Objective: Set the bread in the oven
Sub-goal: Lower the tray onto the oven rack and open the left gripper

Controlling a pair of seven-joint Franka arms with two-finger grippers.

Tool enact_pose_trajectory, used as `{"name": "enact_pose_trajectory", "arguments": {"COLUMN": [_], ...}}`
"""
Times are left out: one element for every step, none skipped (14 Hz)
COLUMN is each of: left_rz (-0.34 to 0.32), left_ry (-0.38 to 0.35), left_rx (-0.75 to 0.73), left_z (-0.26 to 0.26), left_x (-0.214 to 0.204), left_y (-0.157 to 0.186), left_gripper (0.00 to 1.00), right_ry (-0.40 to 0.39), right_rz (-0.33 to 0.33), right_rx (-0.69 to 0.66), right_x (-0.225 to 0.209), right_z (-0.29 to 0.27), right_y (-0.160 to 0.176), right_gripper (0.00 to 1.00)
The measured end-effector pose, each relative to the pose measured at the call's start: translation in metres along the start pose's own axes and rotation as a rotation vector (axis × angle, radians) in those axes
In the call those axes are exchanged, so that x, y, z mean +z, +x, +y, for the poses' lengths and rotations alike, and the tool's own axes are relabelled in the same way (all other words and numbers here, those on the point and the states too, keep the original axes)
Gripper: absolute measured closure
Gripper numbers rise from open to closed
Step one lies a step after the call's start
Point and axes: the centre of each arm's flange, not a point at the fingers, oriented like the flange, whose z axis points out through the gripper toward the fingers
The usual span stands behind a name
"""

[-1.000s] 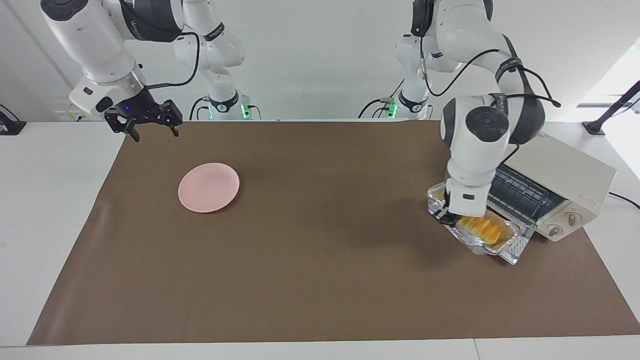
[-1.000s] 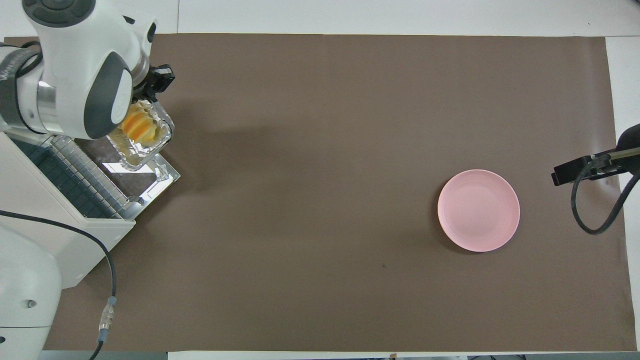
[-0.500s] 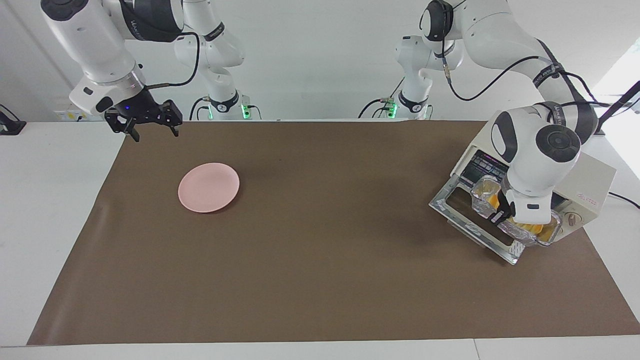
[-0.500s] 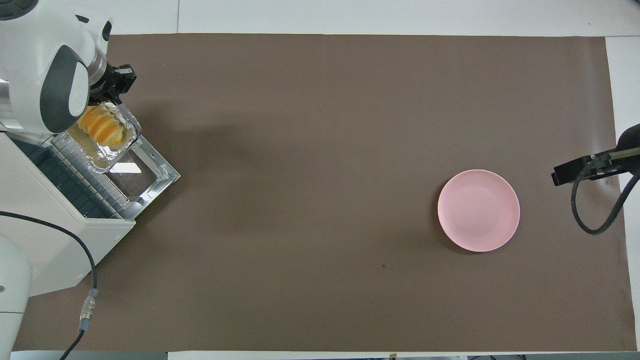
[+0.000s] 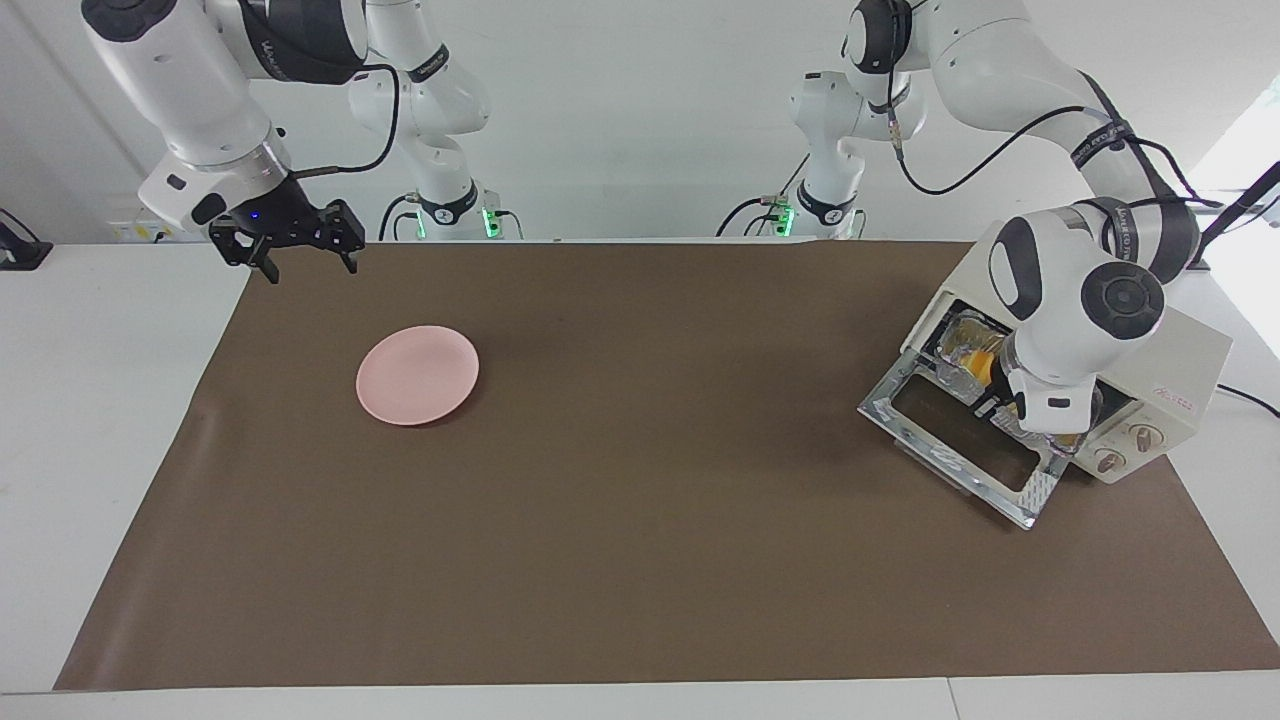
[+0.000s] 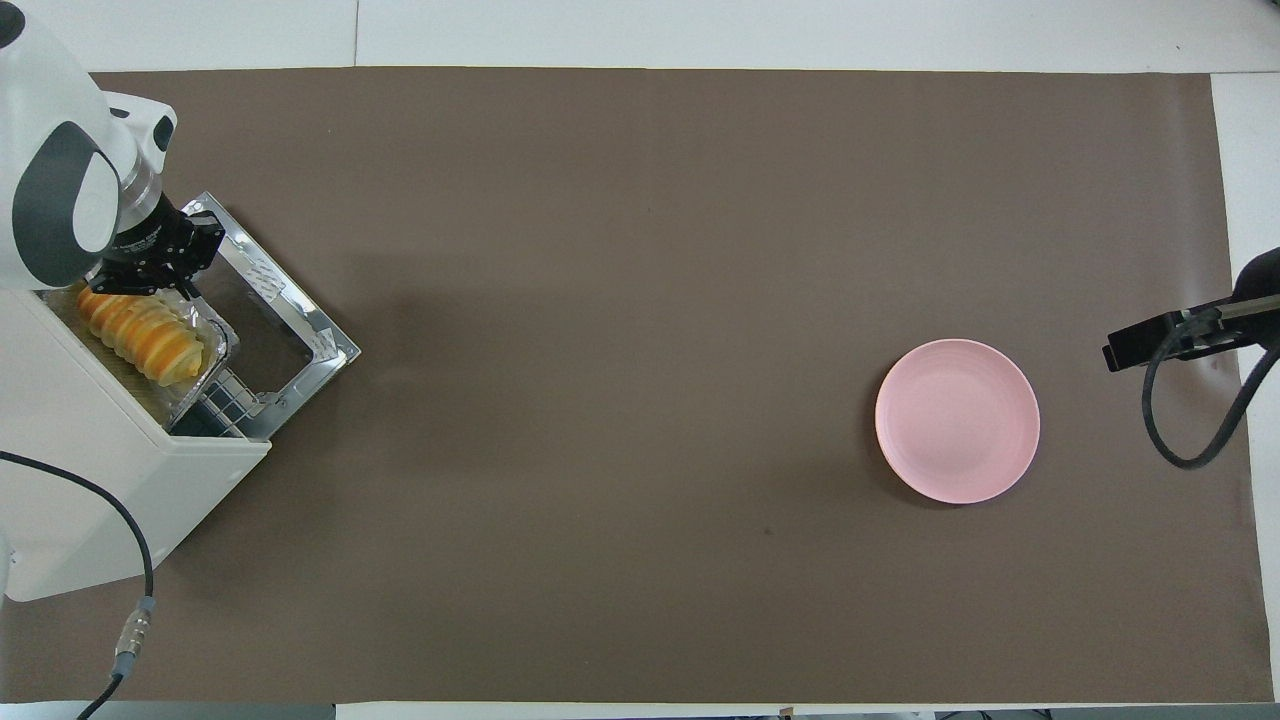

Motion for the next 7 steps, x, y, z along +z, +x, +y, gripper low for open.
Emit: {"name": "enact_pose_trajectory", "arguments": {"left_rz": [-0.003, -0.007, -0.010, -0.014, -0.017, -0.019, -0.020], "left_ry": [0.005, 0.010, 0.013, 0.015, 0.017, 0.018, 0.018], "left_rx": [-0.013, -0.025, -0.036, -0.044, -0.048, -0.049, -0.049], "left_z": [-0.006, -0.013, -0.019, -0.023, -0.025, -0.026, -0.025], "left_x": [0.002, 0.005, 0.007, 0.010, 0.012, 0.013, 0.013], "left_y": [0.004, 0.007, 0.011, 0.013, 0.014, 0.014, 0.014], "left_gripper": [0.98, 0.98, 0.98, 0.98, 0.98, 0.98, 0.98], "right_ry": [0.000, 0.000, 0.000, 0.000, 0.000, 0.000, 0.000], "right_rz": [0.000, 0.000, 0.000, 0.000, 0.000, 0.000, 0.000], "right_rx": [0.000, 0.000, 0.000, 0.000, 0.000, 0.000, 0.000], "right_x": [0.000, 0.000, 0.000, 0.000, 0.000, 0.000, 0.000], "right_z": [0.000, 0.000, 0.000, 0.000, 0.000, 0.000, 0.000], "right_y": [0.000, 0.000, 0.000, 0.000, 0.000, 0.000, 0.000], "right_gripper": [0.00, 0.00, 0.00, 0.00, 0.00, 0.00, 0.00]}}
